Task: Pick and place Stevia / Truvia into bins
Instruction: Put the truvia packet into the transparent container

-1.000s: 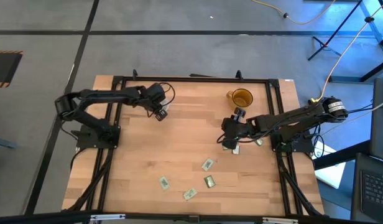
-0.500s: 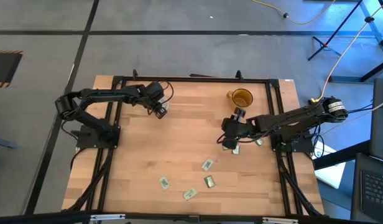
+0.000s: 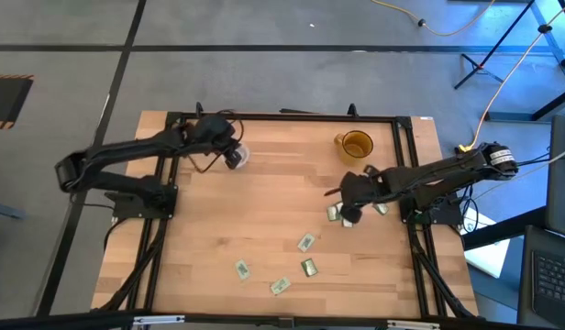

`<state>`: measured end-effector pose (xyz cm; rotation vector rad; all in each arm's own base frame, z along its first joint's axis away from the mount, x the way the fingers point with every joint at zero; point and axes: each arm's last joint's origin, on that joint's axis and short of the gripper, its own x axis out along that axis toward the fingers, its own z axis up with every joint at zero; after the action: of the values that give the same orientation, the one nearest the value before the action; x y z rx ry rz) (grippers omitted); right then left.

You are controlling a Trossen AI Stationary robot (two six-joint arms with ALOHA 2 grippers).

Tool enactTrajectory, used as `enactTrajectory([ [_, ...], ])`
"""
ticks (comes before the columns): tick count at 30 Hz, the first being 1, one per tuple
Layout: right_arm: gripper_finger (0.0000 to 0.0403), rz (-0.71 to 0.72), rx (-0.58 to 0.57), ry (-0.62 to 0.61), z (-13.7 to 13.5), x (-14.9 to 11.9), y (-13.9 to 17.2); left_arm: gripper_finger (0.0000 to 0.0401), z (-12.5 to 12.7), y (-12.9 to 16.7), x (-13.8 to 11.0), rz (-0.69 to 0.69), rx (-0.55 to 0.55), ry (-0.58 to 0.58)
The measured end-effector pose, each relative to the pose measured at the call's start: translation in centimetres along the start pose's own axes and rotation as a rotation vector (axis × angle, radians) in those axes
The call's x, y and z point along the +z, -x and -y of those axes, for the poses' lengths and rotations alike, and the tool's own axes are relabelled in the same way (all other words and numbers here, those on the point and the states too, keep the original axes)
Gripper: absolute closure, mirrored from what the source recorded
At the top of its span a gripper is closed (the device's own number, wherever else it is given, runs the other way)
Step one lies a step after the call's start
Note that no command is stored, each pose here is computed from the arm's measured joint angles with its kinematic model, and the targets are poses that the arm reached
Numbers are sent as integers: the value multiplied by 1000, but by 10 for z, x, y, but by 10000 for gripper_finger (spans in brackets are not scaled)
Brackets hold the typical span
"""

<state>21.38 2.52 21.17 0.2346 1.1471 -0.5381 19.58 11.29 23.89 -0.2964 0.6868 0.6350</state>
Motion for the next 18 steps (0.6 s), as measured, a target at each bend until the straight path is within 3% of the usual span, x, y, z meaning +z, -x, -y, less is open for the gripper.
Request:
enactTrajectory([
  [4, 221, -133, -100, -85, 10, -13, 1, 334, 12, 15, -3, 201, -154, -50],
  [9, 221, -286, -199, -276, 22, -25, 5, 334, 23, 26, -19, 393, -328, -63],
  [13, 221, -300, -245, -369, 24, -28, 6, 332, 28, 27, -31, 460, -384, -79],
  [18, 221, -300, -254, -399, 24, -28, 6, 335, 31, 25, -35, 439, -399, -89],
])
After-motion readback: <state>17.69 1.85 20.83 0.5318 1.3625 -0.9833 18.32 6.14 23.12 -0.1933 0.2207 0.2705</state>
